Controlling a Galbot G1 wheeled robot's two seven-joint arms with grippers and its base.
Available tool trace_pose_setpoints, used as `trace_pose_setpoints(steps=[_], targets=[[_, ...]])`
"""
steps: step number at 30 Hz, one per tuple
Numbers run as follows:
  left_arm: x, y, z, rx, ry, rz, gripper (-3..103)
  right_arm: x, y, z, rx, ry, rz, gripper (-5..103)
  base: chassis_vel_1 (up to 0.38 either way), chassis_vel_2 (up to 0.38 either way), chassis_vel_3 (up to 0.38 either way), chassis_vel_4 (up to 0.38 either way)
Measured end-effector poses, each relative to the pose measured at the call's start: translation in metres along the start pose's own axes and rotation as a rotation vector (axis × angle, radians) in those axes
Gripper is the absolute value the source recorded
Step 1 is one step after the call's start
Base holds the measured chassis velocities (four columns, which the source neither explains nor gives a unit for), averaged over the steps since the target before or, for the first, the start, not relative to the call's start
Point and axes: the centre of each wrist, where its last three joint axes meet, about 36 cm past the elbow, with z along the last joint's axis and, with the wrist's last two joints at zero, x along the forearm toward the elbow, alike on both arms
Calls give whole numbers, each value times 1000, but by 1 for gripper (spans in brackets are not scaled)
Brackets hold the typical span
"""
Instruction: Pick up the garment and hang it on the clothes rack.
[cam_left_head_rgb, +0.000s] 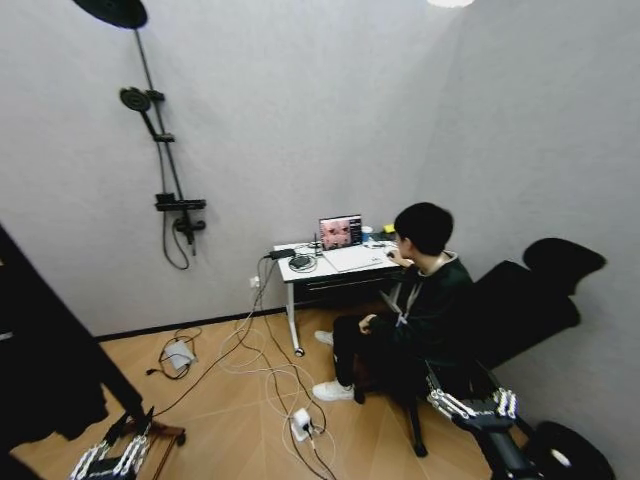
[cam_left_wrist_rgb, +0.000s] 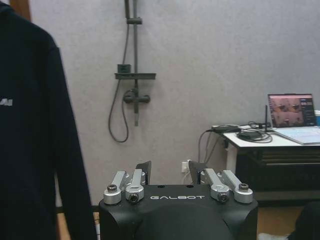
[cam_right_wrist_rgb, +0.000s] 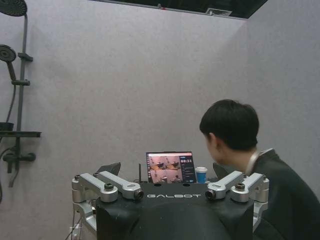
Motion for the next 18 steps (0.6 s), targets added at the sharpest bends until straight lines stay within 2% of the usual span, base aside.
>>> trace_pose_setpoints(steps=[9,18], targets=[[0,0,0,0,0,0,46,0,0,0,0,0,0,100,92,102,103,106],[0,0,0,0,0,0,46,0,0,0,0,0,0,100,44,-29,-38,46]])
